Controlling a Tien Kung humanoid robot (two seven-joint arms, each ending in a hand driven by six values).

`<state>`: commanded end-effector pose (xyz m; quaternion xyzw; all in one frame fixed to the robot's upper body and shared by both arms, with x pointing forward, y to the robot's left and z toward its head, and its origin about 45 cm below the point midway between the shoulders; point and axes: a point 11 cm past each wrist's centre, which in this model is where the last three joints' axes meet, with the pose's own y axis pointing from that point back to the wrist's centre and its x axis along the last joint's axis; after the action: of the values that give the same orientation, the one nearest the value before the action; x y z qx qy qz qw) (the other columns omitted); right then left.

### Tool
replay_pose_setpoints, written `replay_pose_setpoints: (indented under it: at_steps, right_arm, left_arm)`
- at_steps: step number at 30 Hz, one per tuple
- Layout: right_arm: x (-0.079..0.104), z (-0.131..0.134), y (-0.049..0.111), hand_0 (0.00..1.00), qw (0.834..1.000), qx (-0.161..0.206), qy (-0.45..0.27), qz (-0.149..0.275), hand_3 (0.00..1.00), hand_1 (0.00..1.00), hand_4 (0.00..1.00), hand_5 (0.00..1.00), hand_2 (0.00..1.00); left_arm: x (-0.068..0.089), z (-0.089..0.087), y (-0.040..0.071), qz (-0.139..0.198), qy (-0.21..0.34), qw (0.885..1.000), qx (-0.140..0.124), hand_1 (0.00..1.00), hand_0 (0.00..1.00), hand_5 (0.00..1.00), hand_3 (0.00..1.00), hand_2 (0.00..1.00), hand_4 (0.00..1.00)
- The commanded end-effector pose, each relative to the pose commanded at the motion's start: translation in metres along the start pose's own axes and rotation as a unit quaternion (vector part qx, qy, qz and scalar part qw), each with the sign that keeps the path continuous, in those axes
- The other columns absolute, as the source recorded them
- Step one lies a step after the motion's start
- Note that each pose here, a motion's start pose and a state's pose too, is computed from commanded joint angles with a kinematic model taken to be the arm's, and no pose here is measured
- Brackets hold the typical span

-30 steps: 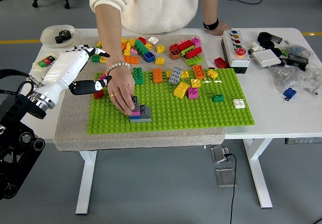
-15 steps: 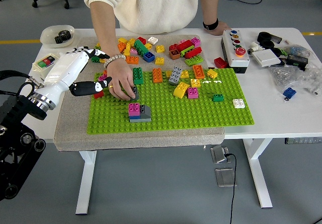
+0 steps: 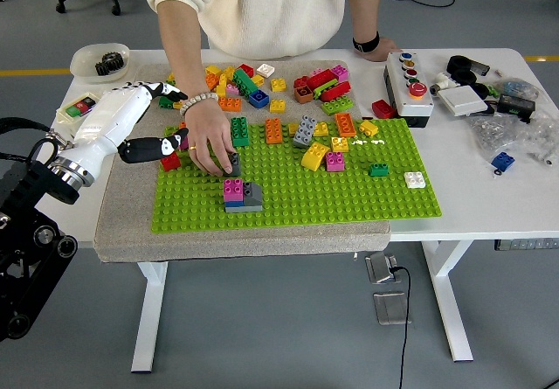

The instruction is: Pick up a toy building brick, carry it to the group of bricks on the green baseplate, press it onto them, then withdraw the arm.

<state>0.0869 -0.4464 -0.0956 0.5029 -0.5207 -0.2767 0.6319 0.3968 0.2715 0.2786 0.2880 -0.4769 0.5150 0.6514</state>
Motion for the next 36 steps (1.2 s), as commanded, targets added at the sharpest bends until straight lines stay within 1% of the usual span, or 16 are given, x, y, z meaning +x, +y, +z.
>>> replay_pose_setpoints:
  at_steps: [4, 5, 8, 9, 10, 11, 16, 17, 22, 23, 28, 29, 35, 36]
  right_arm:
    - [0.001, 0.0, 0.0, 0.74, 1.0, 0.0, -0.001, 0.001, 0.56, 0.64, 0.811, 0.501, 0.691]
    - [0.001, 0.0, 0.0, 0.74, 1.0, 0.0, -0.001, 0.001, 0.559, 0.641, 0.811, 0.502, 0.691]
    - [0.001, 0.0, 0.0, 0.74, 1.0, 0.001, -0.001, 0.001, 0.559, 0.641, 0.811, 0.502, 0.691]
    - [0.001, -0.001, 0.0, 0.74, 1.0, 0.001, -0.001, 0.001, 0.559, 0.641, 0.811, 0.502, 0.691]
    - [0.001, -0.001, 0.0, 0.74, 1.0, 0.001, -0.001, 0.001, 0.559, 0.641, 0.811, 0.502, 0.691]
    - [0.001, -0.001, 0.0, 0.741, 1.0, 0.001, -0.001, 0.001, 0.559, 0.64, 0.81, 0.501, 0.691]
    - [0.002, -0.002, 0.0, 0.741, 1.0, 0.002, -0.002, 0.001, 0.559, 0.64, 0.81, 0.501, 0.691]
    - [0.002, -0.002, 0.0, 0.74, 1.0, 0.002, -0.002, 0.002, 0.559, 0.64, 0.809, 0.5, 0.691]
    - [0.002, -0.001, 0.0, 0.74, 1.0, 0.001, -0.003, 0.001, 0.559, 0.64, 0.809, 0.5, 0.691]
    - [0.002, -0.001, 0.0, 0.74, 1.0, 0.001, -0.003, 0.001, 0.56, 0.64, 0.81, 0.501, 0.691]
    - [0.003, -0.002, 0.0, 0.74, 1.0, 0.002, -0.003, 0.002, 0.56, 0.64, 0.81, 0.501, 0.691]
    - [0.003, -0.002, 0.0, 0.74, 1.0, 0.003, -0.003, 0.002, 0.559, 0.64, 0.81, 0.5, 0.691]
    - [0.003, -0.003, 0.0, 0.74, 1.0, 0.003, -0.003, 0.003, 0.559, 0.64, 0.81, 0.5, 0.691]
    - [0.003, -0.003, 0.0, 0.74, 1.0, 0.003, -0.003, 0.003, 0.56, 0.64, 0.81, 0.5, 0.691]
  left_arm:
    - [0.002, -0.002, -0.004, -0.007, -0.006, 1.0, 0.0, 0.788, 0.834, 0.2, 0.701, 0.719, 0.623]
    - [0.003, -0.002, -0.004, -0.008, -0.006, 1.0, 0.001, 0.791, 0.829, 0.151, 0.71, 0.725, 0.612]
    - [0.003, -0.004, -0.006, -0.017, -0.01, 1.0, 0.001, 0.791, 0.829, 0.151, 0.71, 0.725, 0.612]
    - [0.002, -0.005, -0.009, -0.031, -0.012, 0.999, 0.001, 0.791, 0.829, 0.151, 0.71, 0.725, 0.612]
    - [0.001, -0.005, -0.01, -0.035, -0.013, 0.999, 0.0, 0.791, 0.829, 0.151, 0.71, 0.725, 0.612]
    - [0.001, -0.006, -0.01, -0.037, -0.013, 0.999, 0.0, 0.809, 0.837, 0.098, 0.73, 0.762, 0.664]
    - [-0.001, -0.007, -0.014, -0.051, -0.015, 0.999, 0.001, 0.809, 0.837, 0.098, 0.73, 0.762, 0.664]
    - [-0.001, -0.007, -0.016, -0.053, -0.017, 0.998, 0.001, 0.811, 0.837, 0.051, 0.724, 0.762, 0.683]
    - [-0.002, -0.007, -0.02, -0.063, -0.021, 0.998, 0.002, 0.811, 0.837, 0.051, 0.724, 0.762, 0.683]
    - [-0.003, -0.007, -0.021, -0.067, -0.022, 0.997, 0.003, 0.798, 0.822, 0.055, 0.724, 0.753, 0.732]
    - [-0.008, -0.005, -0.028, -0.087, -0.025, 0.996, 0.006, 0.798, 0.822, 0.055, 0.724, 0.753, 0.732]
    - [-0.009, -0.004, -0.029, -0.09, -0.025, 0.996, 0.006, 0.795, 0.815, 0.073, 0.754, 0.749, 0.827]
    - [-0.013, -0.002, -0.036, -0.109, -0.031, 0.994, 0.009, 0.795, 0.815, 0.073, 0.754, 0.749, 0.827]
    - [-0.014, -0.002, -0.038, -0.114, -0.034, 0.993, 0.01, 0.825, 0.841, 0.092, 0.794, 0.777, 0.895]
